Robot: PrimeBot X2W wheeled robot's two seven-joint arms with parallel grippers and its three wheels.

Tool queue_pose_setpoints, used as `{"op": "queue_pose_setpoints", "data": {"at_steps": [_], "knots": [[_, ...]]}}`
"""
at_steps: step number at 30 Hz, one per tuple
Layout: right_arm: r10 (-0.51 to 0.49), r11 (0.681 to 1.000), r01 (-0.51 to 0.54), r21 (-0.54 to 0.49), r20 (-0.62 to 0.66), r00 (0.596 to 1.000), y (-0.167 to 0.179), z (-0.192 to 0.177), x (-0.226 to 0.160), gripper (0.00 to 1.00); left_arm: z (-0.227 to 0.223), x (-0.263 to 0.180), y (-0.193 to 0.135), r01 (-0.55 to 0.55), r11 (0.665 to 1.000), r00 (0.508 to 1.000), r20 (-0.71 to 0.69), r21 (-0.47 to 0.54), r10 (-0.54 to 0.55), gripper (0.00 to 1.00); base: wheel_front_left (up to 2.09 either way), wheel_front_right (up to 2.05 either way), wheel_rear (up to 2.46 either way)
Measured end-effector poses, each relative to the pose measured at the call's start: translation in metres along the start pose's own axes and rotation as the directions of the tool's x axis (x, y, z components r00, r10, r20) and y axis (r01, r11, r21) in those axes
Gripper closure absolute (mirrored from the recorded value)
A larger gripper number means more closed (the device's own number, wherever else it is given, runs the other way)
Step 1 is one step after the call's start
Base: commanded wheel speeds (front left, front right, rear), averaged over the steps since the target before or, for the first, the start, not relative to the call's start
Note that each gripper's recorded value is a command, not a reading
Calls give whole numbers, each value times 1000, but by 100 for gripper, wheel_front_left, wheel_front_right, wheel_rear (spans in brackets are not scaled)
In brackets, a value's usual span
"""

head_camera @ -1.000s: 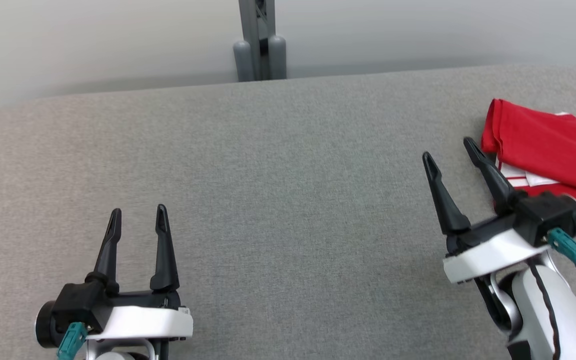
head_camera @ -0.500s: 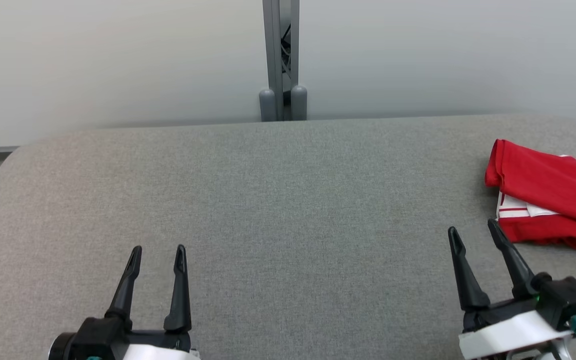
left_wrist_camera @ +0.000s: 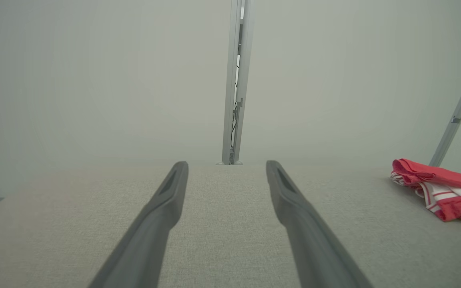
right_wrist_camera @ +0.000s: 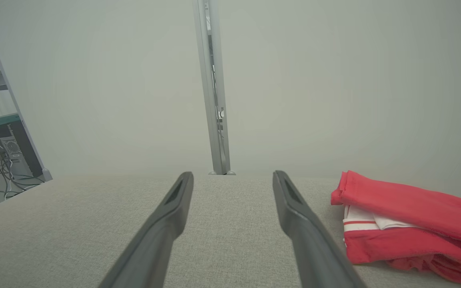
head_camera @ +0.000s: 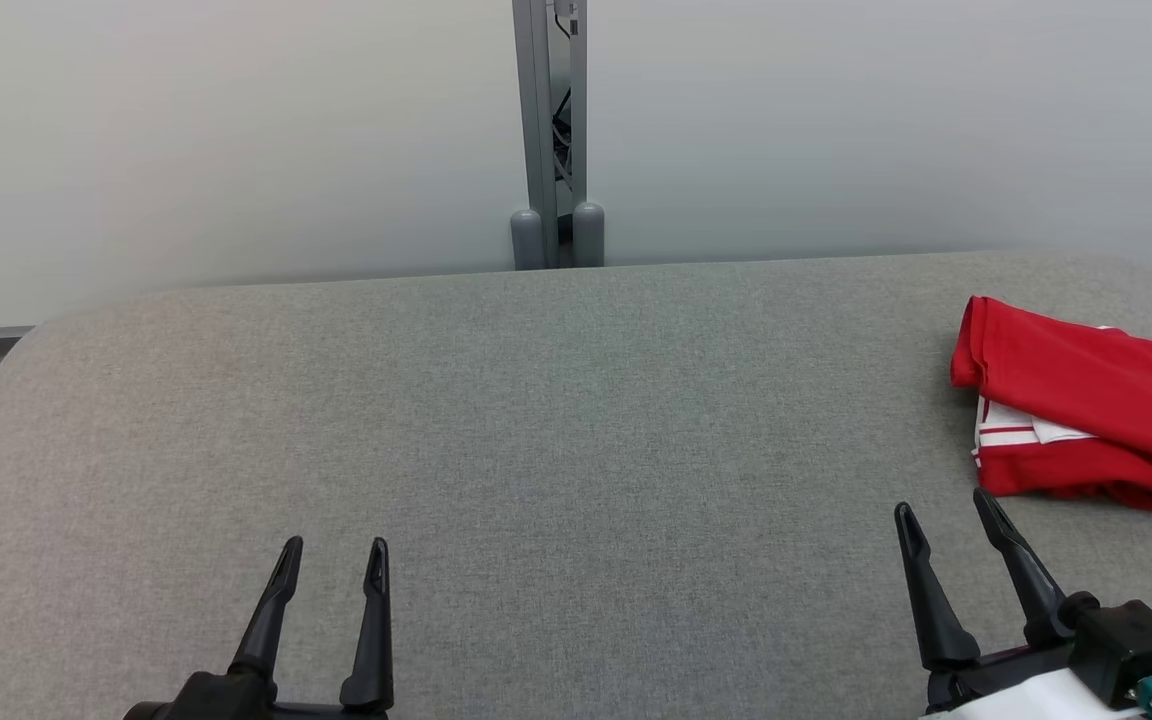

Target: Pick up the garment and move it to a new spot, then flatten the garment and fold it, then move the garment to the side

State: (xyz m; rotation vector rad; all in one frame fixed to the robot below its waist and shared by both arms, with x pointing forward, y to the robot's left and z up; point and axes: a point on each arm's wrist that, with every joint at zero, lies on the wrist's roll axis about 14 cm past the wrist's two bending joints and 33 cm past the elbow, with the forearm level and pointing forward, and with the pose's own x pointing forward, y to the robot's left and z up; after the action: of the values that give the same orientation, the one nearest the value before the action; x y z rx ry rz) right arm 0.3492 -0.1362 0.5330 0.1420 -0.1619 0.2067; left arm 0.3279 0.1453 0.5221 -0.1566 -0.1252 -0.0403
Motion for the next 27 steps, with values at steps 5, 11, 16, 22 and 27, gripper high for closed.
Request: {"op": "queue_pose_setpoints", "data": {"at_steps": [5, 11, 16, 22, 27], "knots": [[-2, 1000, 2, 2, -7, 1000, -1, -2, 1, 0, -5, 0, 2, -4, 1000, 1000, -17, 1, 4, 0, 0, 0, 0], [-3, 1000, 3, 4, -11, 1000, -1, -4, 1, 0, -8, 1, 2, -5, 1000, 1000, -26, -1, 5, 0, 0, 0, 0], [-8, 1000, 8, 6, -11, 1000, -2, -4, 1, 0, -9, 1, 2, -4, 1000, 1000, -28, -1, 4, 0, 0, 0, 0], [-13, 1000, 13, 7, -9, 1000, -2, -3, 0, 0, -9, 2, 1, -2, 1000, 1000, -27, 0, 2, 0, 0, 0, 0], [-12, 1000, 12, 7, -9, 1000, -2, -3, 0, 0, -8, 4, 0, 0, 1000, 1000, -24, 0, 0, 0, 0, 0, 0]]}}
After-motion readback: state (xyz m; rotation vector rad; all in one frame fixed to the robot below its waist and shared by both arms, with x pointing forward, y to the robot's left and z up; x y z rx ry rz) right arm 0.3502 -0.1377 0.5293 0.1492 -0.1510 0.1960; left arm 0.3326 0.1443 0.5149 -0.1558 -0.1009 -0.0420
